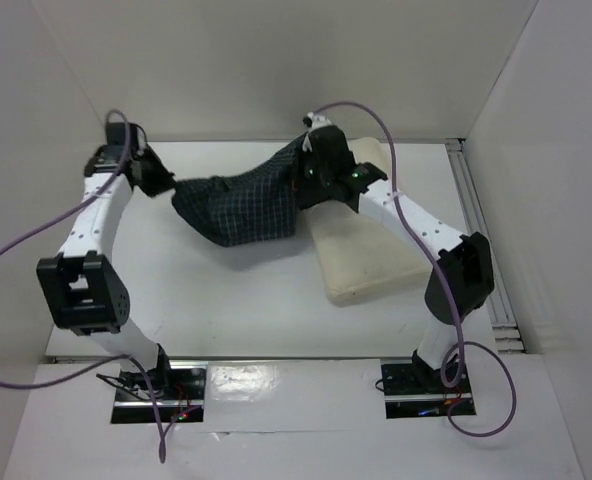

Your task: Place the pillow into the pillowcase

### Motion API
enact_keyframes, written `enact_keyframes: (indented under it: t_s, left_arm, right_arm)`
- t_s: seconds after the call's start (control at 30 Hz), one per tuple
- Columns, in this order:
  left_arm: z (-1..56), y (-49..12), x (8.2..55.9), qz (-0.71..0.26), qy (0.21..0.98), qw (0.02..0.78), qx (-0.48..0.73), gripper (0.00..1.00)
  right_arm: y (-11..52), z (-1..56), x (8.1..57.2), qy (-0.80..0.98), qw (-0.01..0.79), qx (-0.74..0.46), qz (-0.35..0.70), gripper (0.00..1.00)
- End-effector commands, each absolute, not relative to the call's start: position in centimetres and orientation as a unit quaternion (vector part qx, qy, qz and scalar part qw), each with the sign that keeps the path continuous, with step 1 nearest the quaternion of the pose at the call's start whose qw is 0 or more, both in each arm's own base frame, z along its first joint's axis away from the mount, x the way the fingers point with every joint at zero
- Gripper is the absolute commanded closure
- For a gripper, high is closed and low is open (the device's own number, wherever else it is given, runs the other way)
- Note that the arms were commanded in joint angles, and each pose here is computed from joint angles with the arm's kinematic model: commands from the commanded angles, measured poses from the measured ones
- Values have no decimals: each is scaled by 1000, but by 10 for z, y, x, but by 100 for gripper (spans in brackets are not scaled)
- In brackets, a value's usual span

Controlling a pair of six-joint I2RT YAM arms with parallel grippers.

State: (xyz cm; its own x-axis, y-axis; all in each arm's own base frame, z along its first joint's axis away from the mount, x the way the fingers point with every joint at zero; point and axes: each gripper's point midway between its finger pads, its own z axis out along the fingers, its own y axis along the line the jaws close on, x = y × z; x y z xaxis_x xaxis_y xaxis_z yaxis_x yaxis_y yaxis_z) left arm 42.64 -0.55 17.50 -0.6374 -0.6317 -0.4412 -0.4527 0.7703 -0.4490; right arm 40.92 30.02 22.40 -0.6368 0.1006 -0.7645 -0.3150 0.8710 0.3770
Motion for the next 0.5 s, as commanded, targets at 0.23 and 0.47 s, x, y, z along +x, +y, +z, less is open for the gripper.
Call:
enact_keyframes:
  t_s: [0.23, 0.47]
  left_arm:
    - [462, 13, 333, -183, 743, 601, -229, 100]
    - [432, -34, 280, -264, 765, 563, -169, 100]
  right_arm:
    - [382, 419, 388, 623, 558, -235, 495, 100]
    - [425, 300, 411, 713, 405, -247, 517, 100]
